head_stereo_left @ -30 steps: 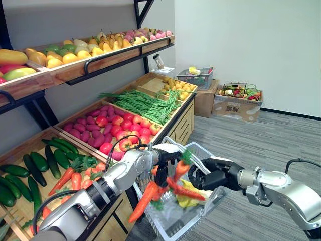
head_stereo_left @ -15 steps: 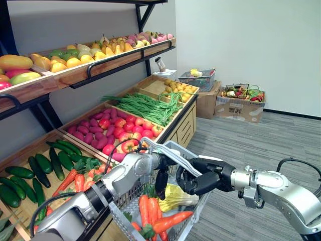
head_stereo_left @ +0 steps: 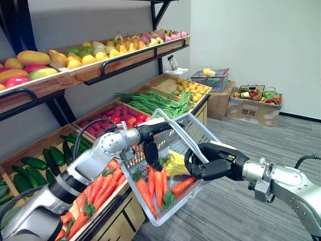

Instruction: Pick vegetable in the basket

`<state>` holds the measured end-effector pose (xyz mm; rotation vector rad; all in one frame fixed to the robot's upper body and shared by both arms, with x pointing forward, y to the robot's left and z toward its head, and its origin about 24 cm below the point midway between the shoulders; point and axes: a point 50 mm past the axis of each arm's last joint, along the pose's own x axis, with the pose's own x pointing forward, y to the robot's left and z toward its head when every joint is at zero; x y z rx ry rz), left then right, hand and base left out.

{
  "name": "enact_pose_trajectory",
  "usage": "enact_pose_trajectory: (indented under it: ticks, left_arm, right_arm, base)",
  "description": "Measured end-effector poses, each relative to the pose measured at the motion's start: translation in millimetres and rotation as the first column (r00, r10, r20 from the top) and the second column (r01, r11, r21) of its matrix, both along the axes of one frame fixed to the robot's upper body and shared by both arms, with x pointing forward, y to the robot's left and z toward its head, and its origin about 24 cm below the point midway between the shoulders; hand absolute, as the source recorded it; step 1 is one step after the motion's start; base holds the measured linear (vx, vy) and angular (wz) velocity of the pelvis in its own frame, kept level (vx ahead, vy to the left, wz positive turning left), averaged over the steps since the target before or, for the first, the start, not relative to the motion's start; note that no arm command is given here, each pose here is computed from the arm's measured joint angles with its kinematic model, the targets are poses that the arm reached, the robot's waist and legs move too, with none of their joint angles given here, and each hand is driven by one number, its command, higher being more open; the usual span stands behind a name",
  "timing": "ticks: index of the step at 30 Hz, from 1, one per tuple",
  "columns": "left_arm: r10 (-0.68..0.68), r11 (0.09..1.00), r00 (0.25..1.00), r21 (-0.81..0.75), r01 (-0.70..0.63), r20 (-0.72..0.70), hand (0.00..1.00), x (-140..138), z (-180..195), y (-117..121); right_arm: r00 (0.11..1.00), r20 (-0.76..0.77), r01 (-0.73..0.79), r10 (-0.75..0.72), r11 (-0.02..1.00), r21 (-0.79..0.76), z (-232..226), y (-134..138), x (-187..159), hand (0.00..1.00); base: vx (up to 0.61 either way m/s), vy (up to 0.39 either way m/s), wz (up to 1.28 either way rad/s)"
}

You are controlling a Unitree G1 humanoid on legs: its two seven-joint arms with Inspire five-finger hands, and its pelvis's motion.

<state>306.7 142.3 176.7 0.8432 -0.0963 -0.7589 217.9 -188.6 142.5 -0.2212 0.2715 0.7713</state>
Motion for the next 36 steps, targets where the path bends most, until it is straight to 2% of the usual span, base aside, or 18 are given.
enact_pose_trajectory:
  ticks: [4,8,12,16,20,23,24,26,27,29,31,33,34,36]
  left_arm:
    - [0.053,0.998,0.998,-0.041,-0.052,0.026,1.0,1.9,16.8,17.7]
    - [0.019,0.999,1.0,0.038,-0.02,0.014,1.0,-10.2,20.9,28.5]
    - [-0.036,0.998,0.994,0.052,0.042,-0.105,1.0,-24.9,3.5,28.7]
    - [-0.041,0.996,0.974,0.067,0.057,-0.221,1.0,-33.1,-12.7,37.0]
    - [0.013,1.0,0.957,-0.005,-0.015,-0.291,1.0,-39.7,-20.3,54.1]
    - [0.128,0.969,0.958,-0.172,-0.176,-0.258,1.0,-45.8,-10.5,83.7]
    - [0.201,0.932,0.951,-0.252,-0.26,-0.236,1.0,-50.3,-8.3,100.2]
    - [0.423,0.741,0.882,-0.48,-0.469,-0.209,1.0,-76.7,-21.1,144.7]
    - [0.462,0.699,0.861,-0.509,-0.502,-0.213,1.0,-83.2,-25.8,151.9]
    - [0.599,0.503,0.753,-0.602,-0.62,-0.274,1.0,-106.2,-52.0,178.8]
    - [0.673,0.33,0.655,-0.654,-0.681,-0.343,1.0,-118.9,-73.0,196.4]
    - [0.775,0.015,0.452,-0.702,-0.712,-0.442,1.0,-145.2,-106.2,219.9]
    - [0.79,-0.064,0.397,-0.708,-0.703,-0.466,1.0,-153.0,-113.6,223.6]
    - [0.809,-0.282,0.242,-0.716,-0.639,-0.535,1.0,-175.7,-131.7,230.0]
  right_arm:
    - [0.996,-0.005,0.091,-0.091,0.996,-0.003,-1.9,-15.4,0.6,0.0]
    - [0.975,-0.076,0.208,-0.21,0.978,-0.034,-16.8,-37.7,-0.8,0.0]
    - [0.94,-0.181,0.278,-0.289,0.957,-0.084,-39.5,-53.7,-11.3,0.0]
    - [0.923,-0.208,0.311,-0.325,0.945,-0.098,-46.7,-59.3,-14.0,0.0]
    - [0.899,-0.187,0.384,-0.395,0.919,-0.094,-47.4,-68.0,-12.6,0.0]
    - [0.861,-0.167,0.479,-0.48,0.876,-0.051,-48.3,-81.5,-19.5,0.0]
    - [0.84,-0.169,0.519,-0.516,0.854,-0.024,-50.8,-86.4,-23.6,0.0]
    - [0.76,-0.214,0.634,-0.614,0.772,0.04,-66.4,-101.1,-41.2,0.0]
    - [0.742,-0.23,0.655,-0.63,0.754,0.046,-71.0,-104.0,-44.4,0.0]
    - [0.642,-0.337,0.744,-0.688,0.666,0.058,-99.2,-116.8,-56.2,0.0]
    - [0.555,-0.416,0.805,-0.72,0.591,0.05,-121.7,-123.4,-65.8,0.0]
    - [0.392,-0.535,0.891,-0.749,0.454,0.018,-158.0,-127.9,-85.5,0.0]
    - [0.352,-0.557,0.907,-0.752,0.421,0.003,-166.5,-126.9,-90.1,0.0]
    - [0.225,-0.625,0.939,-0.748,0.338,-0.066,-191.5,-121.7,-105.1,0.0]
  base:
    - [0.03,0.001,0.15]
    - [0.04,-0.004,0.18]
    - [0.05,0.004,0.11]
    - [0.03,0.009,0.11]
    - [0.01,0.004,0.03]
    - [0.02,-0.004,0.06]
    - [0.03,-0.008,0.06]
    - [0.03,-0.003,0.07]
    - [0.02,0.003,0.09]
    - [0.01,0.001,0.16]
    - [0.0,0.001,0.23]
    - [0.0,0.008,0.22]
    - [0.01,0.005,0.24]
    - [0.03,0.004,0.36]
